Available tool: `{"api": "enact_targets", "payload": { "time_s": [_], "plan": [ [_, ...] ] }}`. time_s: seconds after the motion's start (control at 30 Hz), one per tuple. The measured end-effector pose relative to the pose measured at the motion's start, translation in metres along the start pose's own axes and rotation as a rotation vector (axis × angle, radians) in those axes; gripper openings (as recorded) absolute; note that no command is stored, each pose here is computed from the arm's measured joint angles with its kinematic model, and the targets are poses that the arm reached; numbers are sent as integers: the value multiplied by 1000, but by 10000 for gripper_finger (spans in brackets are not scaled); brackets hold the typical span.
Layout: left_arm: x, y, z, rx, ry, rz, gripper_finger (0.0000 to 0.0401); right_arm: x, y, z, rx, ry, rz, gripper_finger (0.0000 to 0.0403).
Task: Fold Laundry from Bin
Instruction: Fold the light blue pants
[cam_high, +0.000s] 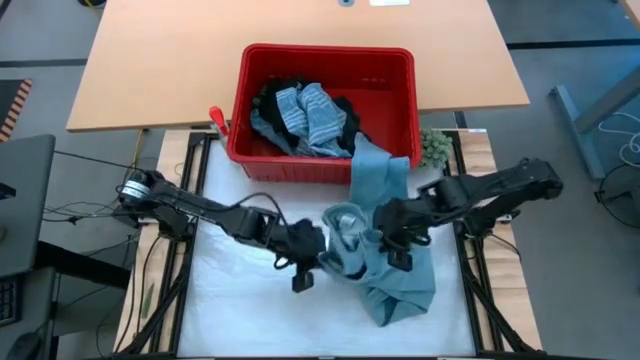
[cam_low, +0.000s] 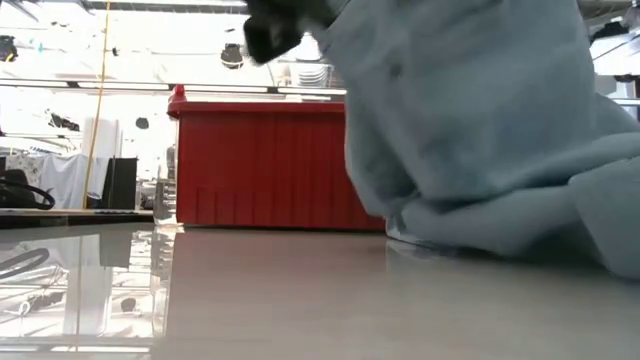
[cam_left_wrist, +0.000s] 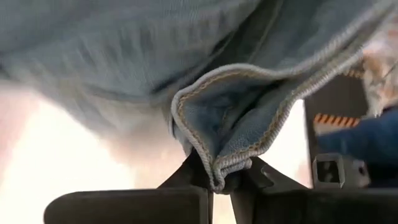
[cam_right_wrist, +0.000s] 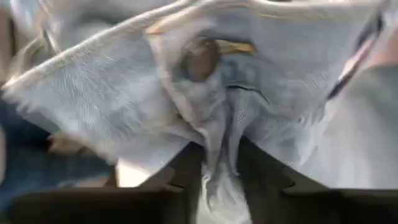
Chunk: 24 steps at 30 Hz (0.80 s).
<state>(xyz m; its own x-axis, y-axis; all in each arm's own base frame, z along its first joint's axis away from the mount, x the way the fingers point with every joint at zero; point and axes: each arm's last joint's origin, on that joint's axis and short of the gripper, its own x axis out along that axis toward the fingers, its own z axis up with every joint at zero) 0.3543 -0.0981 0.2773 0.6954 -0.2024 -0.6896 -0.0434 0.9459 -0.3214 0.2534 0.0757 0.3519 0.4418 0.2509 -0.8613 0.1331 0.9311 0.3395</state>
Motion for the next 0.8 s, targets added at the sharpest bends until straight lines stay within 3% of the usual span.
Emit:
{"api": "enact_targets", "payload": {
  "time_s": [0.1, 0.23, 0.47, 0.67, 0.8],
  "plan": [
    [7, -5, -19, -15, 64, 2, 8, 2, -2, 2, -81, 104, 73, 207],
    [11, -12, -37, -84, 163, -49, 7, -13, -4, 12, -148, 108, 146, 258],
    [-8, -25, -50, -157, 255, -47, 6, -33, -34, 48, -319, -158, 54, 269],
    [-17, -42, -59, -142, 182, 39, 6, 26, -99, 97, -300, -235, 322, 270],
    [-20, -51, -65, -91, 156, 53, 5, 56, -126, 121, -385, -308, 458, 270]
  ]
}}
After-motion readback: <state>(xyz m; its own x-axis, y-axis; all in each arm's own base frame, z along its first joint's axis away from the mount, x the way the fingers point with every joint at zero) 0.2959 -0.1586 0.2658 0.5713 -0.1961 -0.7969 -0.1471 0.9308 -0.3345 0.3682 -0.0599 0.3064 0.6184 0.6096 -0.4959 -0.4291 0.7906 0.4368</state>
